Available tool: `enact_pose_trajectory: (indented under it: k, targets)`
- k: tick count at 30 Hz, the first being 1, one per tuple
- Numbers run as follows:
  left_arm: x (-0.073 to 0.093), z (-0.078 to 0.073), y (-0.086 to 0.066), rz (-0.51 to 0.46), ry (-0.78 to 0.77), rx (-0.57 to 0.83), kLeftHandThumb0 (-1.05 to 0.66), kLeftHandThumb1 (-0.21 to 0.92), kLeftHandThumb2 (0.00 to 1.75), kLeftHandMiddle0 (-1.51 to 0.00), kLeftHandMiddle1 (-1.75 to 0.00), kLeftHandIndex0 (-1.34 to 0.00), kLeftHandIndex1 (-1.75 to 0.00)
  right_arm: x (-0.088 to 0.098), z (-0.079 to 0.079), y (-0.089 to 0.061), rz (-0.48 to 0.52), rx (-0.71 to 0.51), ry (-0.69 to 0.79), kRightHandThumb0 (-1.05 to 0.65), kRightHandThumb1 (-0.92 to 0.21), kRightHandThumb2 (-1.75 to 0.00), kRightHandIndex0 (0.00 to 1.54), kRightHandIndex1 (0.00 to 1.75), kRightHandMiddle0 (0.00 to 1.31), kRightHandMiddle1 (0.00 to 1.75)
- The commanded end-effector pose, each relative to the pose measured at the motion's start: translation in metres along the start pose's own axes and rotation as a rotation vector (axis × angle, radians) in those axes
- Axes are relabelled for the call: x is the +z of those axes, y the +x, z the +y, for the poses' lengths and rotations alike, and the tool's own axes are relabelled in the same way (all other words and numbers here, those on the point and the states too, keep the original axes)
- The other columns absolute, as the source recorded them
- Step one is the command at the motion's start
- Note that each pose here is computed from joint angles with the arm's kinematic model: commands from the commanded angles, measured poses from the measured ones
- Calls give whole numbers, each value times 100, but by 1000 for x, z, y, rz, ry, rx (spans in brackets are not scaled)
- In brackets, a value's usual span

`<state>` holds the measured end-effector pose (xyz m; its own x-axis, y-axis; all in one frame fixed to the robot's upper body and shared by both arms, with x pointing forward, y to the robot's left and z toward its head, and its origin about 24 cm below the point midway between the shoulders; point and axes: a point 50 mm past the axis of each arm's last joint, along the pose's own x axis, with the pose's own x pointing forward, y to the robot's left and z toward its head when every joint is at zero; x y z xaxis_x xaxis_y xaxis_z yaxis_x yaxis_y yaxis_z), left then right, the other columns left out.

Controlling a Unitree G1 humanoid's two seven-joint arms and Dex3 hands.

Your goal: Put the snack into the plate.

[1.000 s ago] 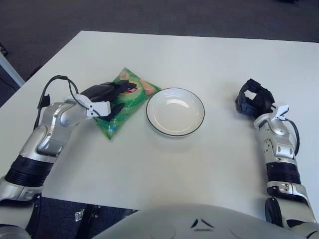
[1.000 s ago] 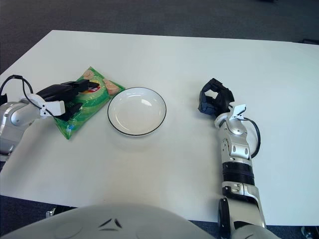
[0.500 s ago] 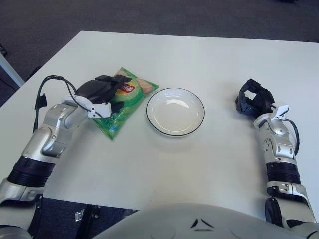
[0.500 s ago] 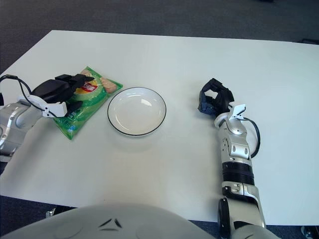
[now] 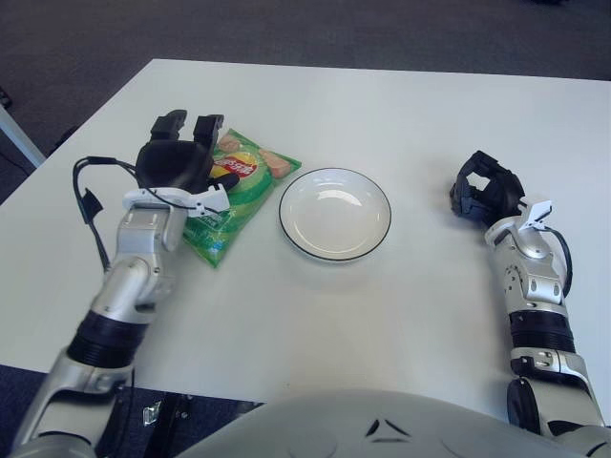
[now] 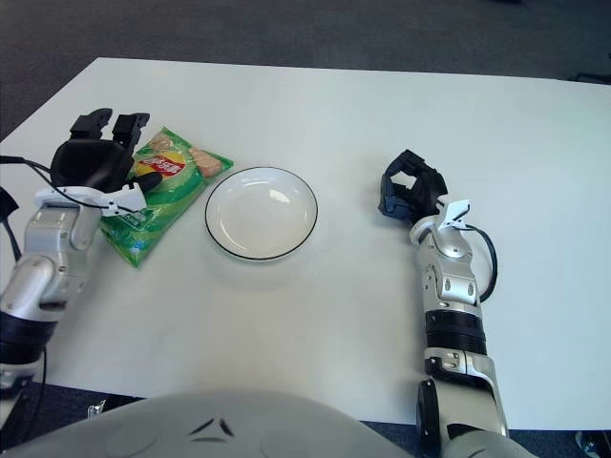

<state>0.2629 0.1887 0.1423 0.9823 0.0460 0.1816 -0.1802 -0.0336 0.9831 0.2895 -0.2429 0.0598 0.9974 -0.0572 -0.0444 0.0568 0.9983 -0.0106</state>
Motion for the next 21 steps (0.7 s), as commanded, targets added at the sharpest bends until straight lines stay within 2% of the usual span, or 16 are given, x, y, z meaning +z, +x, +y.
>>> enact_pose_trajectory:
  k: [1, 5, 10, 21]
  targets:
    - [12, -8, -11, 59, -5, -69, -101, 92, 85, -1, -17, 0, -43, -44, 3, -18, 209, -2, 26, -47, -36, -127, 128, 175, 58, 175]
    - [14, -9, -9, 113, -12, -115, -104, 92, 86, 0, -5, 0, -31, -44, 4, -17, 208, 5, 24, -47, -35, -127, 128, 175, 59, 175]
    - [18, -10, -7, 156, -55, -166, -105, 92, 91, 0, -1, 0, -24, -44, 5, -17, 209, 12, 22, -47, -35, -128, 128, 175, 59, 175]
    - [29, -11, -8, 181, -170, -231, -105, 92, 96, 0, 0, 0, -24, -44, 6, -17, 201, 10, 32, -47, -34, -128, 129, 175, 59, 175]
